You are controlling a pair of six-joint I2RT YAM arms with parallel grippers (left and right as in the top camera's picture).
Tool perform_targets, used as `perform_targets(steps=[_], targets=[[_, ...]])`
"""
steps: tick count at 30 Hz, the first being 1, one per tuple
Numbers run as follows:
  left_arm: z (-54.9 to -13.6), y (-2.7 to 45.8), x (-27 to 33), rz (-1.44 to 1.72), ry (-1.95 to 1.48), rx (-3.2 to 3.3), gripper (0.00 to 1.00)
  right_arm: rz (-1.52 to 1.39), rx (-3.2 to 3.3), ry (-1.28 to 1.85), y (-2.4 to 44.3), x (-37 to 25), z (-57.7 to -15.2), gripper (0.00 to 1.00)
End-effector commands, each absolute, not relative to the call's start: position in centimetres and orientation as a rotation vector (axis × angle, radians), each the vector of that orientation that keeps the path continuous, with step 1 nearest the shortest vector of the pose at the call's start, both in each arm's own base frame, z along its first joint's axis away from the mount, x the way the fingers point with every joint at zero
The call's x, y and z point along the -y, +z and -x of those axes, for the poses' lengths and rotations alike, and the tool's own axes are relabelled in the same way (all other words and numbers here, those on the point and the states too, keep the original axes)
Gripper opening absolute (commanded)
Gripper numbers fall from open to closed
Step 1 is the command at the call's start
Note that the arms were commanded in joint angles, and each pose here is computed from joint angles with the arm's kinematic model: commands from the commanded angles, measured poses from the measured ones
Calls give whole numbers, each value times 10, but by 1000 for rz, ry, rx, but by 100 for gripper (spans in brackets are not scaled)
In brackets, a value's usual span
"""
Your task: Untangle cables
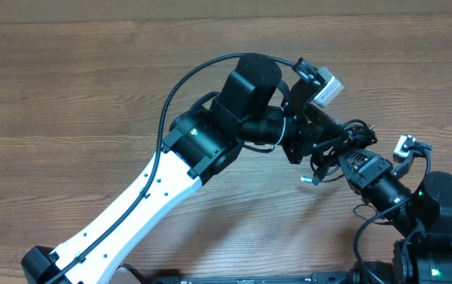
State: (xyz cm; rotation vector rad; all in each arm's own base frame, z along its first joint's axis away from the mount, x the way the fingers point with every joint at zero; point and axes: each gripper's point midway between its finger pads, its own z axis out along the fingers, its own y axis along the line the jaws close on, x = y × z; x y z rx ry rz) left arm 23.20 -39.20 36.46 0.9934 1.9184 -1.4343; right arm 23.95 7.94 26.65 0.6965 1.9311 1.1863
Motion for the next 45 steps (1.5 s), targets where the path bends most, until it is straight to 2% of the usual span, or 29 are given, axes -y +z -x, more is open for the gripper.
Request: perform_targets(steps=[1, 2, 4, 6, 9, 12, 19, 23, 34, 37, 41, 43, 45], targets=[[-235, 366, 387, -971, -1369, -1931, 5, -713, -1896, 1158, 274, -73, -243, 4], [-239, 361, 385, -947, -1335, -1961, 17, -715, -1898, 1158, 273, -73, -242, 4], [-248, 348, 379, -894, -1254, -2031, 50, -723, -1906, 1157, 271, -73, -242, 4], [-253, 335, 373, -875, -1179, -2088, 72, -742, -1927, 1155, 266, -73, -240, 4], [-253, 322, 365, -912, -1099, -2121, 90, -769, -1955, 1151, 258, -74, -237, 4], [-260, 307, 354, -905, -968, -2174, 99, -796, -1980, 1148, 252, -74, -234, 4], [-281, 279, 320, -718, -695, -2337, 100, -788, -1998, 1199, 252, -80, -230, 4], [-278, 282, 326, -696, -762, -2342, 100, -787, -2000, 1207, 252, -81, -230, 4], [-250, 288, 346, -909, -910, -2276, 100, -787, -2000, 1205, 252, -81, -230, 4], [-241, 291, 350, -973, -965, -2250, 94, -792, -1997, 1198, 252, -80, -230, 4], [-227, 297, 356, -1078, -1054, -2195, 76, -792, -1995, 1189, 252, -79, -231, 4], [-226, 297, 357, -1079, -1058, -2194, 77, -792, -1996, 1191, 252, -79, -231, 4], [-228, 299, 358, -1076, -1064, -2178, 84, -787, -1999, 1207, 252, -81, -230, 4]])
